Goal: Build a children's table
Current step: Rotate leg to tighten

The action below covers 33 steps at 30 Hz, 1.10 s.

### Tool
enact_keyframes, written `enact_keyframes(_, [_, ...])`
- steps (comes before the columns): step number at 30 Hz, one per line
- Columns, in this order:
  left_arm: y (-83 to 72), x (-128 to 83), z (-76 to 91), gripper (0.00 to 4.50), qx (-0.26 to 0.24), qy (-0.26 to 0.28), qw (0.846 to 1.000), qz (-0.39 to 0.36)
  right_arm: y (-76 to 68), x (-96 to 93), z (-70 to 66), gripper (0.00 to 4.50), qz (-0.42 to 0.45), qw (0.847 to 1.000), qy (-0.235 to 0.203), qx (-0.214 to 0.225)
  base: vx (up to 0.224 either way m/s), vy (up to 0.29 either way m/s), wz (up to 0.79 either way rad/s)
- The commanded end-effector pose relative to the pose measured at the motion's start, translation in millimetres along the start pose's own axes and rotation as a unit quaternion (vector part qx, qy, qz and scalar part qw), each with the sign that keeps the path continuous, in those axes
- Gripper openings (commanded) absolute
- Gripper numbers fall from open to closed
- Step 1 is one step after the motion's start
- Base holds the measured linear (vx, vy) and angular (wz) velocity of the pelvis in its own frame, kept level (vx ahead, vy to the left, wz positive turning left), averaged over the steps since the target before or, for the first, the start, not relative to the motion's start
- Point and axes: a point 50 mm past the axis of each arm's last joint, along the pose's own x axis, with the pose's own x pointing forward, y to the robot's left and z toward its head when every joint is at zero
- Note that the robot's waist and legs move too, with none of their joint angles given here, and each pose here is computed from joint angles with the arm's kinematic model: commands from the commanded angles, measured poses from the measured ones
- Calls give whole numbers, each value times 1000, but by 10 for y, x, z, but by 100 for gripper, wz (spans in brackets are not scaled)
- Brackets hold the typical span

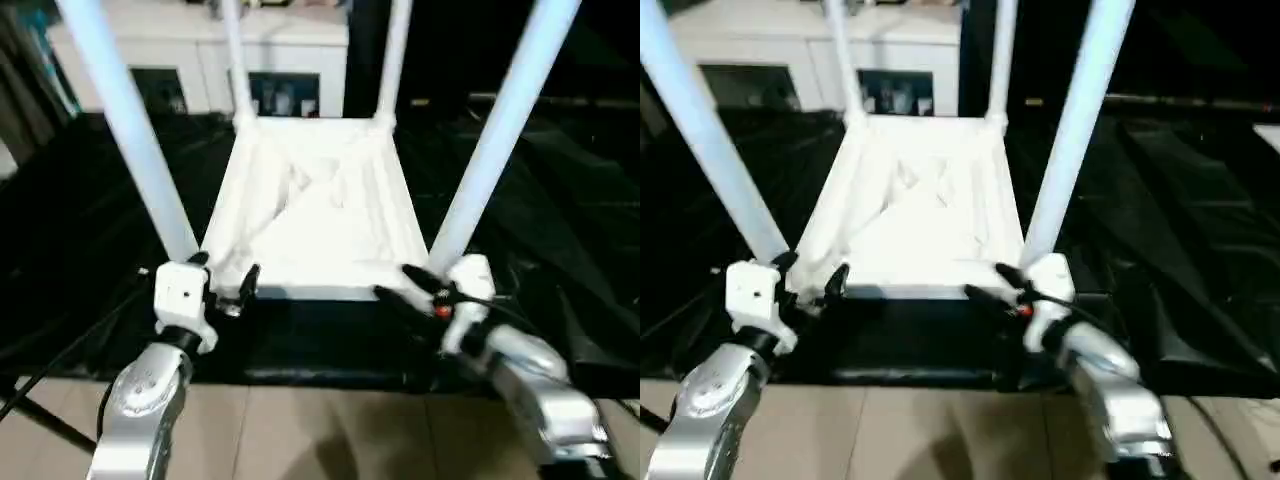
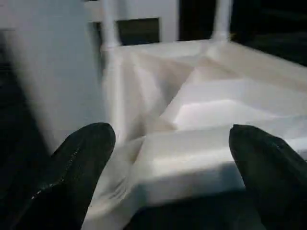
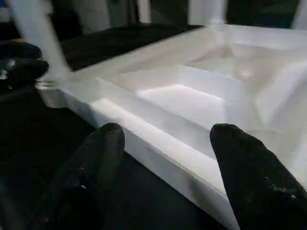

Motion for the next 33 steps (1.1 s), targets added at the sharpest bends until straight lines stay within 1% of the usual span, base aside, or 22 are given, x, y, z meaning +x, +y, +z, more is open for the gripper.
enact_keyframes(1, [48, -15, -2, 447, -2, -3, 1000, 12, -30, -10, 29, 320, -6, 1000, -1, -7, -83, -11, 13])
enact_keyframes(4, [43, -19, 12, 447, -11, -11, 1000, 7, -34, -5, 36, 320, -6, 1000, -2, -8, -22, -9, 7])
enact_keyframes(10, [12, -72, 32, 447, -55, -20, 998, -33, -65, -4, 49, 320, -2, 1000, -2, -10, -18, -8, 1])
enact_keyframes(14, [77, -54, 44, 447, -64, -17, 998, -19, -78, 6, 66, 320, 1, 1000, -3, -13, 0, 0, 0])
enact_keyframes(16, [133, -8, 42, 447, -63, -11, 998, -9, -77, 12, 75, 320, 4, 1000, -7, -8, 0, 0, 0])
enact_keyframes(18, [236, 60, 25, 447, -57, 6, 998, 11, -63, 24, 84, 320, 13, 1000, -8, -1, 0, 0, 0])
enact_keyframes(21, [316, 102, 41, 447, -56, 7, 998, 30, -45, 28, 93, 320, 23, 1000, -10, 4, 0, 0, 0])
enact_keyframes(24, [355, 122, 55, 447, -68, 6, 997, 39, -30, 31, 97, 320, 35, 999, -11, 8, 0, 0, 0])
enact_keyframes(28, [369, 247, 101, 447, -100, 1, 995, 28, 23, 46, 118, 320, 75, 997, -15, 21, 0, 0, 0])
enact_keyframes(31, [336, 363, 117, 447, -104, 2, 995, 5, 74, 54, 156, 320, 115, 993, -21, 23, 0, 0, 0])
enact_keyframes(33, [337, 414, 109, 447, -95, 10, 995, 10, 89, 67, 165, 320, 132, 991, -15, 29, 0, 0, 0])
